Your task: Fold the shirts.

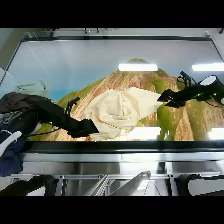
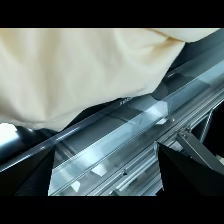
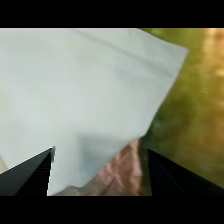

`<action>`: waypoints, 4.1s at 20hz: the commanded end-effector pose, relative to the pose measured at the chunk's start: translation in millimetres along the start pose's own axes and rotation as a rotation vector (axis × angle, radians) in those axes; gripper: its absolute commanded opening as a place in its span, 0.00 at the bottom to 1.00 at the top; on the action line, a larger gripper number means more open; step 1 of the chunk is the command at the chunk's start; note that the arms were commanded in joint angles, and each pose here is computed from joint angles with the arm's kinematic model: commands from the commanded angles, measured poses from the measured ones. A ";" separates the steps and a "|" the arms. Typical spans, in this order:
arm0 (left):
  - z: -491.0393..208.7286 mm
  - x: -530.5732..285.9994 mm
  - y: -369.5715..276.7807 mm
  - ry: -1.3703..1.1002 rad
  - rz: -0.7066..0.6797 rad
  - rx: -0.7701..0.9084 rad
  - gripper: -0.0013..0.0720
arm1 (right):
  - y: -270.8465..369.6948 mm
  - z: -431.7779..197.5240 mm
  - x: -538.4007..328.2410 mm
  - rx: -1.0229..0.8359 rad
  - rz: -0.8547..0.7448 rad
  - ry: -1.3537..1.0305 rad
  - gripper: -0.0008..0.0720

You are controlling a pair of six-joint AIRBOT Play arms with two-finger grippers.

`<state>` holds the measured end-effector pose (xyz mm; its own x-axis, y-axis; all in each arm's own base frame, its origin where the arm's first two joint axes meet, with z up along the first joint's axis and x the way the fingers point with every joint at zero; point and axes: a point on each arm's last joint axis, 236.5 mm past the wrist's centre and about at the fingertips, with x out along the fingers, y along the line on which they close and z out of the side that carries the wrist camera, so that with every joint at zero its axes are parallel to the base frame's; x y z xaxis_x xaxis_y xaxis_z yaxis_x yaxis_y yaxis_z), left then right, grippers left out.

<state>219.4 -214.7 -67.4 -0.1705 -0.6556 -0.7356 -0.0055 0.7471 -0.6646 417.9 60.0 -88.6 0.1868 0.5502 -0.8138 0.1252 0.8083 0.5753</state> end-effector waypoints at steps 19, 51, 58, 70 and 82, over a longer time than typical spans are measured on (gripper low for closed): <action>75.9 -141.3 -141.0 -0.379 -0.064 0.470 0.04 | 179.0 -7.9 -154.5 -0.430 0.599 -0.252 0.04; 124.4 80.6 -38.6 0.007 0.027 0.160 0.96 | 80.4 -71.2 -167.9 -0.403 -0.056 -0.456 0.04; 123.0 42.5 -112.6 0.031 -0.084 0.398 0.04 | 83.5 -71.3 -169.9 -0.403 -0.047 -0.465 0.04; -94.6 -362.8 -352.0 -0.715 -0.348 1.472 0.04 | 291.0 -160.7 -474.3 -0.907 -0.030 -1.573 0.04; 232.7 -203.6 -68.2 -0.321 -0.639 0.216 0.46 | 58.9 120.6 -90.6 -0.251 0.060 -0.653 0.17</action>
<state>451.6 -156.6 200.5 0.1538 -0.9636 -0.2185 0.4884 0.2664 -0.8310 498.2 19.7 143.0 0.8441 0.3705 -0.3875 -0.1830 0.8785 0.4413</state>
